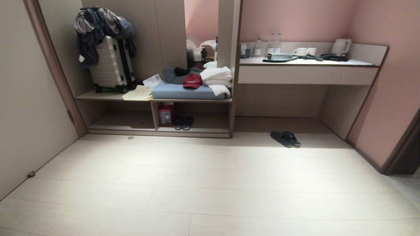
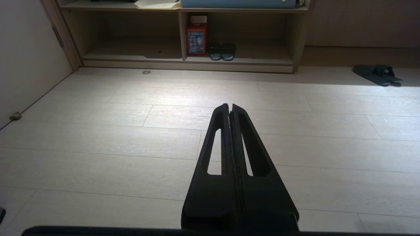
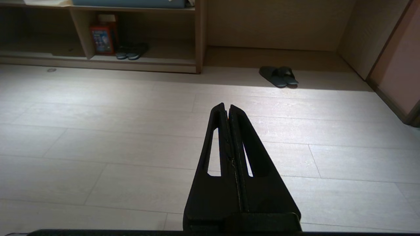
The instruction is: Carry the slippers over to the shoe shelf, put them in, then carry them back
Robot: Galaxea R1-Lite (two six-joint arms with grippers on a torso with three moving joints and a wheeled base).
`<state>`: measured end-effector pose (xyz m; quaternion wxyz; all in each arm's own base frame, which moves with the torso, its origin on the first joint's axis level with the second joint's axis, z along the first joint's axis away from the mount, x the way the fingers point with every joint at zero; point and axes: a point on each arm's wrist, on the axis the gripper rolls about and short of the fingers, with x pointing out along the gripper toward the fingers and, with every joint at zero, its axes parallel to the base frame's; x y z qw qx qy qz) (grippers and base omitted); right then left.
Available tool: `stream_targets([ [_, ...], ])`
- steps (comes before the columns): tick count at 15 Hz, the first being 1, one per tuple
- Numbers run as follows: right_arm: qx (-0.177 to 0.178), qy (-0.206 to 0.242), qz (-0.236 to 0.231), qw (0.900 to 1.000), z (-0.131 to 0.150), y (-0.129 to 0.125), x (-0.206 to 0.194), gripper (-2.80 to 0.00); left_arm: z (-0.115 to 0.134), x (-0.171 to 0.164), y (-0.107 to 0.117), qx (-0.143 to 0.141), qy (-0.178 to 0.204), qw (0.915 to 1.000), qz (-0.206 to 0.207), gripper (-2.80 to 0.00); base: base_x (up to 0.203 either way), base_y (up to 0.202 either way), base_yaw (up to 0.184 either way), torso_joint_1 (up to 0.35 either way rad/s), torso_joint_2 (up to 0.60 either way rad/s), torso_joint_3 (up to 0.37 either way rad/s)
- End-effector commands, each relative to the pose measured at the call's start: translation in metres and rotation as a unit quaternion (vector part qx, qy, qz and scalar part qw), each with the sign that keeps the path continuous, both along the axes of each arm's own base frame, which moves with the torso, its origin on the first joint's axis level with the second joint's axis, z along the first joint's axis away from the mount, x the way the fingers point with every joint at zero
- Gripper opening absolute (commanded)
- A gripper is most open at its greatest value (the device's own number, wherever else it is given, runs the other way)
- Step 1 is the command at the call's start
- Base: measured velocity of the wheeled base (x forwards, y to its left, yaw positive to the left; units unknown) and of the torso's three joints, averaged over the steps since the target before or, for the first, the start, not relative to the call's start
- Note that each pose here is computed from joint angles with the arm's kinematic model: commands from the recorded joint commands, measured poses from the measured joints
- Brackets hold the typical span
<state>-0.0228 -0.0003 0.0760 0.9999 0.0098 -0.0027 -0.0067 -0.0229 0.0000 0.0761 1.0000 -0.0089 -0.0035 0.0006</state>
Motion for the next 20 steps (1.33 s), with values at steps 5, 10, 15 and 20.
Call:
stream_targets([
  [5,0.001,0.001,0.000,1.000,-0.0003,0.0000,0.0002,-2.80,0.0000,0.0001,0.0000,0.000,0.000,1.0000,0.001,-2.80,0.000,0.000,0.000,0.000,0.00,0.000],
  [10,0.001,0.001,0.000,1.000,-0.0003,0.0000,0.0001,-2.80,0.0000,0.0001,0.0000,0.000,0.000,1.0000,0.001,-2.80,0.000,0.000,0.000,0.000,0.00,0.000],
  [15,-0.001,0.000,0.000,1.000,-0.0003,0.0000,0.0001,-2.80,0.0000,0.0001,0.0000,0.000,0.000,1.0000,0.000,-2.80,0.000,0.000,0.000,0.000,0.00,0.000],
  [20,0.000,0.000,0.000,1.000,-0.0003,0.0000,0.0001,-2.80,0.0000,0.0001,0.0000,0.000,0.000,1.0000,0.001,-2.80,0.000,0.000,0.000,0.000,0.00,0.000],
])
